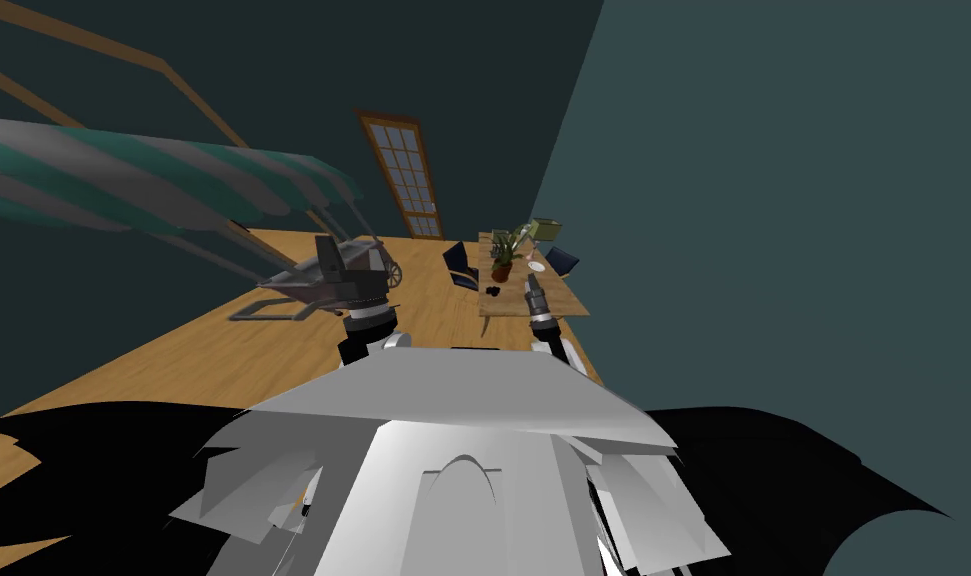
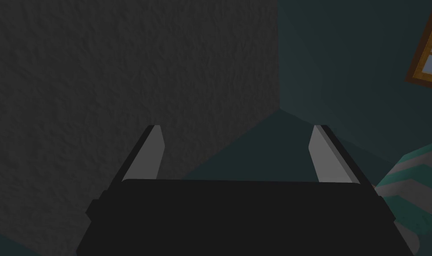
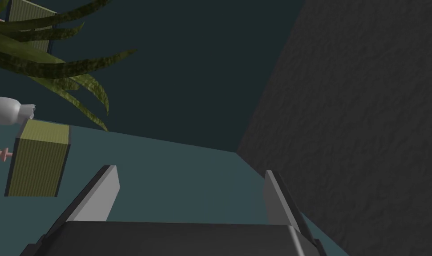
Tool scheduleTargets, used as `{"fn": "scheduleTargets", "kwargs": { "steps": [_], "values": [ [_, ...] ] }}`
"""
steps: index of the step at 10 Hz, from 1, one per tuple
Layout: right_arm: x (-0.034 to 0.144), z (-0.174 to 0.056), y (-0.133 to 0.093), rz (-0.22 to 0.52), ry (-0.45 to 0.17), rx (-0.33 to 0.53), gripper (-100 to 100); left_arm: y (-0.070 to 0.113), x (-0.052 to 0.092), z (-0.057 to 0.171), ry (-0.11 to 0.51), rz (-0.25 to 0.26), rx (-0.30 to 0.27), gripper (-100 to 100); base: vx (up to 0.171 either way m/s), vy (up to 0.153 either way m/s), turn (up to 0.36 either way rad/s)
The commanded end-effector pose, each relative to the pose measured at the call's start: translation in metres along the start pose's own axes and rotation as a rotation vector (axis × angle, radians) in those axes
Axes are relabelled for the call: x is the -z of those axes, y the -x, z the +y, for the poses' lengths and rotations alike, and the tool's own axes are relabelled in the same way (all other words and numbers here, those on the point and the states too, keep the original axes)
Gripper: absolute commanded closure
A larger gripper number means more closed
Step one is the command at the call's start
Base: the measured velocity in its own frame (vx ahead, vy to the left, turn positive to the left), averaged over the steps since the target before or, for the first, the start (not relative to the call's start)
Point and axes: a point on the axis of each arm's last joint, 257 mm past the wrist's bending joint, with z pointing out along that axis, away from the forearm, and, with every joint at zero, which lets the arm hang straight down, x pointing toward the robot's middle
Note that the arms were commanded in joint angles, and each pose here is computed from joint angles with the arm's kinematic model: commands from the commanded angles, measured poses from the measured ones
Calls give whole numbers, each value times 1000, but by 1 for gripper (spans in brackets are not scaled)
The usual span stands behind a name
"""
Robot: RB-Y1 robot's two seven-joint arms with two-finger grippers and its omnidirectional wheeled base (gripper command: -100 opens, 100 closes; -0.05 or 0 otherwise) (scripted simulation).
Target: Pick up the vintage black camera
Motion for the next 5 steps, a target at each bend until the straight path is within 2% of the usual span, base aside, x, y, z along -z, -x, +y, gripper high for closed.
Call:
{"fn": "scheduleTargets", "kwargs": {
  "steps": [1,2,3,4,5],
  "values": [
    [3,-17,-14,65,-33,37,-100,0,0,0,0,0,0,0,-42,48,124],
    [3,-17,-15,69,-33,41,-100,0,0,0,0,0,0,0,-28,38,62],
    [9,-33,-28,127,-58,75,-100,0,0,0,0,0,0,0,-16,45,143],
    [10,-33,-28,132,-58,79,-100,0,0,0,0,0,0,0,-14,40,62],
    [17,-50,-41,191,-83,115,-100,0,0,0,0,0,0,0,-26,54,197]
  ]
}}
